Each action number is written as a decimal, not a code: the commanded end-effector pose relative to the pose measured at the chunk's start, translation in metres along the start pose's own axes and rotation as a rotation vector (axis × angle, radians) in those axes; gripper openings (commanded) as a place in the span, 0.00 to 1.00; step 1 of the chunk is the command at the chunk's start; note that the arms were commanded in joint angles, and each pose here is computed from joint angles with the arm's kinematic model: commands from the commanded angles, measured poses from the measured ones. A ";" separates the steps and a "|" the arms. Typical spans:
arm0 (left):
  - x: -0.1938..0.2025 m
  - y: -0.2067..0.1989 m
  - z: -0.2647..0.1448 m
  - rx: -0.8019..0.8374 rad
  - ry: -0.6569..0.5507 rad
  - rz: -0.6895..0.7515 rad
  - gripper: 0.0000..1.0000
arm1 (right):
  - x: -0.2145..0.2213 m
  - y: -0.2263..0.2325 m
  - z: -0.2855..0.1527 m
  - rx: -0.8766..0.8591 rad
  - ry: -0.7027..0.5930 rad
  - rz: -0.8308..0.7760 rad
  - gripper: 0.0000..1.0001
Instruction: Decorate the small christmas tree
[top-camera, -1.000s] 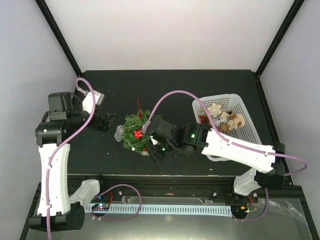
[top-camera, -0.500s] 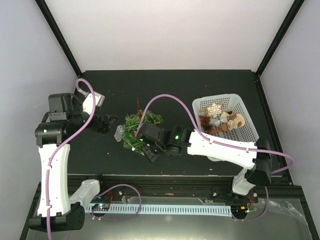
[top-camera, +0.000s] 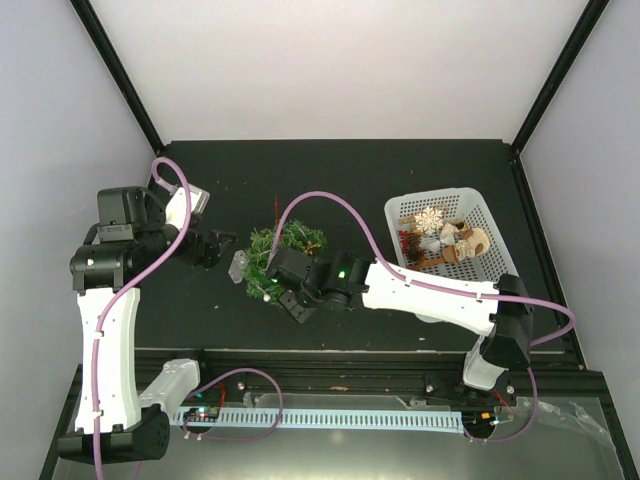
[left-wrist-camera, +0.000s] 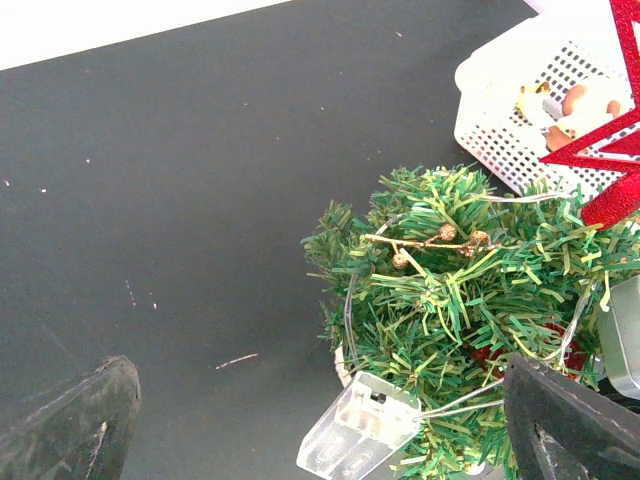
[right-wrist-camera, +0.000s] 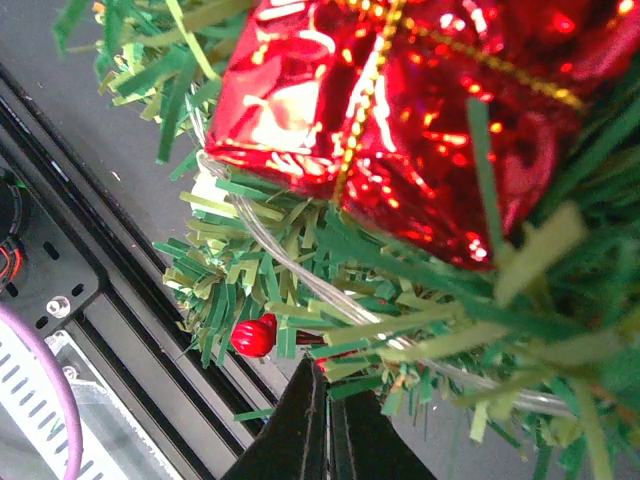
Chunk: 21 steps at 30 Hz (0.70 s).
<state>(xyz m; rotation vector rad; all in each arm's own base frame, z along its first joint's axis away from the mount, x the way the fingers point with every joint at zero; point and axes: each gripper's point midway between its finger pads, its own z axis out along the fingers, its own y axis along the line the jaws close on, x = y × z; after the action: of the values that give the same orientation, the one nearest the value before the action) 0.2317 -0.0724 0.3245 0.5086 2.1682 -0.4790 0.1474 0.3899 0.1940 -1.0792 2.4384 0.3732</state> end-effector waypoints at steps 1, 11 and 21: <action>0.000 -0.003 -0.005 0.003 -0.005 -0.005 0.99 | -0.015 -0.002 -0.002 0.019 -0.041 -0.008 0.04; 0.001 -0.003 -0.004 0.003 -0.003 -0.009 0.99 | -0.022 -0.003 -0.001 0.034 -0.052 -0.012 0.04; 0.001 -0.003 -0.004 0.002 -0.005 -0.009 0.99 | -0.024 0.000 0.006 0.034 -0.038 -0.021 0.04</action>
<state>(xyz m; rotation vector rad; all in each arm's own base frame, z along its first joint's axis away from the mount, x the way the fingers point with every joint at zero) 0.2317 -0.0724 0.3245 0.5082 2.1683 -0.4792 0.1569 0.4025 0.2005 -1.0785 2.4024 0.3576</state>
